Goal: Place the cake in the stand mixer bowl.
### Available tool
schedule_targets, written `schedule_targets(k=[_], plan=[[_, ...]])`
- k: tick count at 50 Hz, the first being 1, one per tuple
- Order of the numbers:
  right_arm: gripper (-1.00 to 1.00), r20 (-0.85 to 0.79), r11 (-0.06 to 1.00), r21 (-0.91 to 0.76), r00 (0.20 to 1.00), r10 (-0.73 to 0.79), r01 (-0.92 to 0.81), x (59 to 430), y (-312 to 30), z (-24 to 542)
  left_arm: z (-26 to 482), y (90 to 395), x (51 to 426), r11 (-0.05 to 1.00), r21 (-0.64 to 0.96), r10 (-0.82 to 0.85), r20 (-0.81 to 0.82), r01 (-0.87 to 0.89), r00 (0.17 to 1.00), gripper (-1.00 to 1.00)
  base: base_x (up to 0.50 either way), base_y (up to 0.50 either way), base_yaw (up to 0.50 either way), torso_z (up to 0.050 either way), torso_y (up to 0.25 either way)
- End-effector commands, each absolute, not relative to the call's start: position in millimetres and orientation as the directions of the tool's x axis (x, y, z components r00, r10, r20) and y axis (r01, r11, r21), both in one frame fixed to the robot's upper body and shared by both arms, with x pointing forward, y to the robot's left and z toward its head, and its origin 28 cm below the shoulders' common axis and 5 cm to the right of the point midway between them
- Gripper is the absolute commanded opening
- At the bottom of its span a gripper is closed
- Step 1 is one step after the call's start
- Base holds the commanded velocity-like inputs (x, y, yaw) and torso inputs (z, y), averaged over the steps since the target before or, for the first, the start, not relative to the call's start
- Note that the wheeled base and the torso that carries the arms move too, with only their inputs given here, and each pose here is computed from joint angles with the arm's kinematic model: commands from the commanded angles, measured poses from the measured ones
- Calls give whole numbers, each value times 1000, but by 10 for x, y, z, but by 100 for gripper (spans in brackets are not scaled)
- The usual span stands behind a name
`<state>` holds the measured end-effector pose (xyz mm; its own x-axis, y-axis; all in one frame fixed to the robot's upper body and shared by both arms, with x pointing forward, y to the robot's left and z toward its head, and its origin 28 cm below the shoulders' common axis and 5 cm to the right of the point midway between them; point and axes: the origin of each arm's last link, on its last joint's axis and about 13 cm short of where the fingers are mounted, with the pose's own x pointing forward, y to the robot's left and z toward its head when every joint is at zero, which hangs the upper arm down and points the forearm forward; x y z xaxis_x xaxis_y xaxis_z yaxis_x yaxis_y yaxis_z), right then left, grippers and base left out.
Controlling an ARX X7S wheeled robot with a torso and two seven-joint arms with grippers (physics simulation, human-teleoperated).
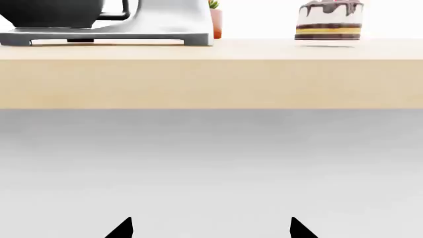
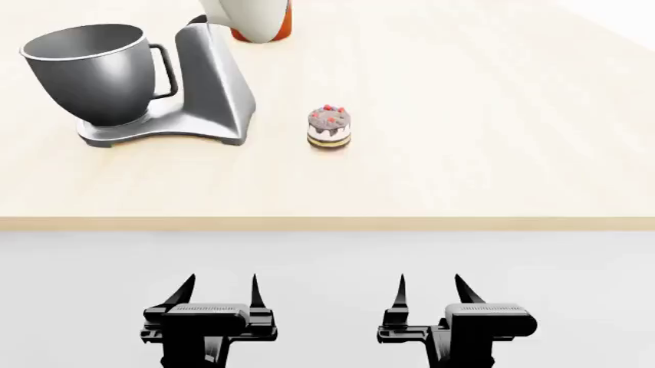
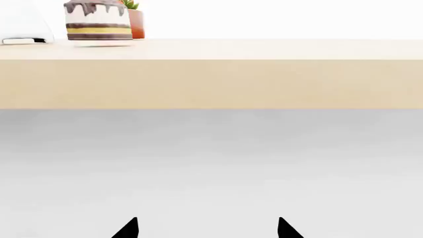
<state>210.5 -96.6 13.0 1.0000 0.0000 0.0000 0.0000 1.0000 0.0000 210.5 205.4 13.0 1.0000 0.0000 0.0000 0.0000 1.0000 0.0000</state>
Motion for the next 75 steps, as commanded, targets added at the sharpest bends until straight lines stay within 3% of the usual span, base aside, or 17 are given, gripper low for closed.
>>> schedule_targets(k=[1, 9, 22, 31, 41, 48, 51, 53, 56, 75], plan=[[100, -12, 999, -36, 1000, -14, 13, 2110, -950, 116, 154, 2067, 2100, 999, 36, 30, 4, -30, 1000, 100, 0, 0, 0, 0, 0], [100, 230, 995, -9, 968, -96, 101, 1704, -1076, 792, 970, 2267, 1705, 980, -8, 191, 285, -197, 939, 100, 0, 0, 0, 0, 0], [100, 362, 978, 16, 910, -201, 209, 1426, -1243, 1104, 1580, 2579, 1096, 924, -141, 377, 475, -354, 795, 100, 0, 0, 0, 0, 0], [100, 370, 981, 3, 912, -180, 192, 1401, -1224, 1130, 1601, 2577, 1032, 925, -137, 374, 493, -355, 785, 100, 6, 0, 0, 0, 0], [100, 373, 989, -8, 919, -132, 145, 1373, -1181, 1169, 1588, 2566, 1077, 927, -118, 366, 492, -356, 790, 100, 491, 0, 0, 0, 0], [100, 335, 986, -166, 941, 46, 11, 1567, -1218, 1765, 1606, 2583, 1076, 923, -120, 375, 496, -366, 783, 100, 500, 0, 0, 0, 0], [100, 420, 967, -253, 902, 98, 12, 1634, -1280, 2156, 1602, 2577, 1087, 924, -118, 372, 496, -364, 785, 100, 500, 0, 0, 0, 0], [100, 413, 974, -220, 910, 45, 52, 1606, -1299, 2381, 1612, 2576, 1063, 924, -117, 372, 501, -364, 782, 100, 193, 0, 0, 0, 0], [100, 330, 989, -126, 936, 119, -81, 1520, -1295, 2537, 1616, 2579, 1056, 924, -121, 373, 504, -364, 779, 100, 0, 29, 0, 0, 0], [100, 327, 991, -128, 943, 69, -28, 1534, -1346, 2598, 1631, 2525, 1040, 933, -103, 347, 513, -345, 785, 100, 0, 500, 0, 0, 0]])
